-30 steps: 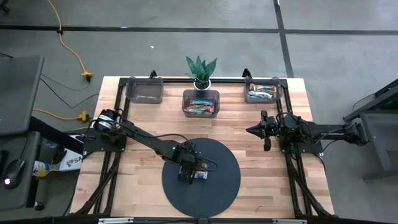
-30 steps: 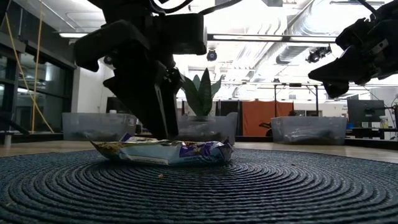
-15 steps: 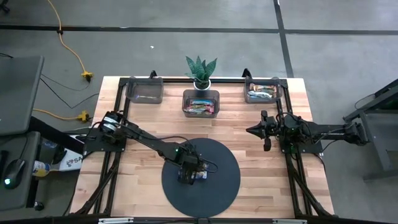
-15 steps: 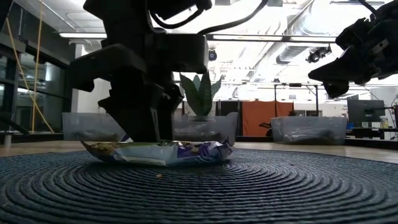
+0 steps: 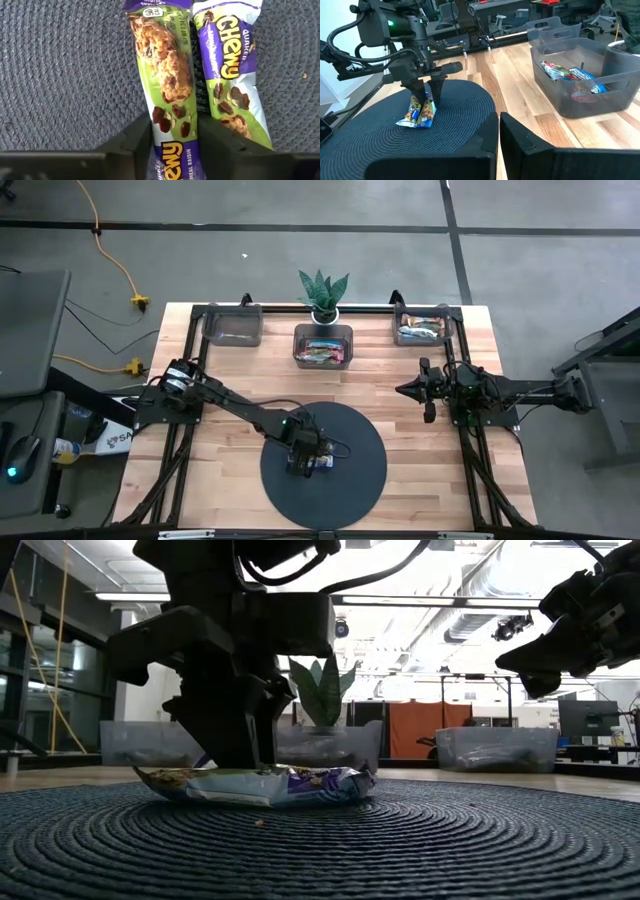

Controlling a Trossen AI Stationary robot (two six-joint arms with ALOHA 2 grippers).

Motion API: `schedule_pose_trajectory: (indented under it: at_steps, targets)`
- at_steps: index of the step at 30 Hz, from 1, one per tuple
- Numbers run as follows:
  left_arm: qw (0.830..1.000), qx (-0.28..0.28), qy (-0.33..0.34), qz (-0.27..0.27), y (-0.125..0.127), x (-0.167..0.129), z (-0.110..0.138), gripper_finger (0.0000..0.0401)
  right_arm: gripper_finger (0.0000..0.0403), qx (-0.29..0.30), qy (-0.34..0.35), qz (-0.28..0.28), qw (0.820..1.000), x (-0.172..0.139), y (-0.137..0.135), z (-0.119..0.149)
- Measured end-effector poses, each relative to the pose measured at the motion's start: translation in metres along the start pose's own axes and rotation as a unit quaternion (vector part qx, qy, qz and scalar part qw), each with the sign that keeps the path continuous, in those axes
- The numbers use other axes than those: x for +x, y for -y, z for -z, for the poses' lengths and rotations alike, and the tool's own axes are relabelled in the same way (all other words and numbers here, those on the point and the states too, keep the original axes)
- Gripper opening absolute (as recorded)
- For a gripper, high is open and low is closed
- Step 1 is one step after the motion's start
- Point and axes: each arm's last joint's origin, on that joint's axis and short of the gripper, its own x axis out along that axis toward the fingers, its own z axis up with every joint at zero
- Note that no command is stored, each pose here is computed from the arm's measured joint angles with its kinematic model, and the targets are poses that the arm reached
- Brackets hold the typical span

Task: Pick and place Granola Bars by type
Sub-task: Put the blue granola bar into the left black bin

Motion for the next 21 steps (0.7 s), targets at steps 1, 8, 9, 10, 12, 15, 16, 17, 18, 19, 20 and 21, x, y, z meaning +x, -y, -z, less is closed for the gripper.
schedule_pose_trajectory:
  at_steps: [1,8,9,10,12,15,16,17,18,19,20,21]
  targets:
    - [1.000,0.000,0.000,0.000,0.000,0.000,0.000,0.0128,0.0000,0.000,0.000,0.000,1.000,0.000,0.000,0.000]
    - [1.000,0.000,-0.001,-0.002,0.000,0.000,0.000,0.0090,0.0000,0.000,0.000,0.001,1.000,0.000,0.000,0.000]
    - [1.000,0.000,-0.001,-0.004,0.000,0.000,0.000,0.0088,0.0000,0.000,0.000,0.001,1.000,0.000,0.000,0.000]
    - [1.000,0.000,-0.002,-0.004,0.000,0.000,0.001,0.0086,0.0000,0.000,0.000,0.001,1.000,0.000,0.000,0.000]
    - [1.000,0.000,-0.005,-0.007,-0.001,-0.002,0.002,0.0084,0.0000,0.000,0.000,0.001,1.000,0.000,0.000,0.000]
    - [1.000,-0.003,-0.012,-0.010,-0.001,-0.004,0.000,0.0083,0.0000,0.000,0.000,0.001,1.000,0.000,0.000,0.000]
    - [1.000,-0.002,-0.020,-0.013,-0.001,-0.006,0.000,0.0082,0.0000,0.000,0.000,0.001,1.000,0.000,0.000,0.000]
    - [0.999,-0.001,-0.027,-0.018,-0.001,-0.009,-0.002,0.0082,0.0000,0.000,0.000,0.001,1.000,0.000,0.000,0.000]
    - [0.999,0.000,-0.029,-0.023,-0.001,-0.012,-0.004,0.0082,0.0000,0.000,0.001,0.001,1.000,0.000,0.000,0.000]
    - [0.999,0.000,-0.025,-0.031,-0.002,-0.015,-0.007,0.0082,0.0000,0.000,0.000,0.001,1.000,0.000,0.000,0.000]
    - [0.999,0.003,-0.021,-0.037,-0.002,-0.018,-0.011,0.0082,0.0000,0.000,0.000,0.001,1.000,0.000,0.000,0.000]
    - [0.999,0.004,-0.020,-0.043,-0.002,-0.021,-0.014,0.0082,0.0000,0.000,0.000,0.001,1.000,0.000,0.000,0.000]
